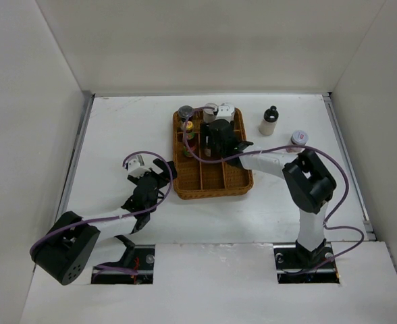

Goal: Organize the condiment bottles

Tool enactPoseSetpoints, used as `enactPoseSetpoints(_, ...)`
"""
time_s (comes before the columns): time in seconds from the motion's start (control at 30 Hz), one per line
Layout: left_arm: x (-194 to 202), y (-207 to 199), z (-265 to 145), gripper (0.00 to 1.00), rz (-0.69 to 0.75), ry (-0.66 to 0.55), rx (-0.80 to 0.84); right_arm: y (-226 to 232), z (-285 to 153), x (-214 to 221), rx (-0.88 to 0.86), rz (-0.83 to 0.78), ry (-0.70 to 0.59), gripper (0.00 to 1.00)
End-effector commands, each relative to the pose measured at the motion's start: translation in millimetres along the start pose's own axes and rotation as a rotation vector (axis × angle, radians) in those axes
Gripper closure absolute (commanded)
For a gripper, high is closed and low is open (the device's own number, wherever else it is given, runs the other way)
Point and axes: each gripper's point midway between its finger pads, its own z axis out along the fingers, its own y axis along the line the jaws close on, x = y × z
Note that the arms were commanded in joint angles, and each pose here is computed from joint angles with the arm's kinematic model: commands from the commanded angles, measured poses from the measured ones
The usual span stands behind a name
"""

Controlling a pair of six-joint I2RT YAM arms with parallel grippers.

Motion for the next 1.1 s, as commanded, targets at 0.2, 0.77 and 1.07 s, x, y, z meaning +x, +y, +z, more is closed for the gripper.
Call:
enactPoseSetpoints(0.2,-17,-24,4,0.00,-0.058,-0.047,0.067,-22,-79,-122,-0.023,0.149,-0.281,0.02)
enactPoseSetpoints(0.77,-13,-28,3,0.00,-0.054,-0.031,0.081,-333,-99,-53,0.702,0.255,-0.170,0.00)
enactPoseSetpoints(1.07,-9,-28,6,0.00,-0.052,-0.016,0.079,-346,-68,-35,0.619,0.321,-0.109,0.00)
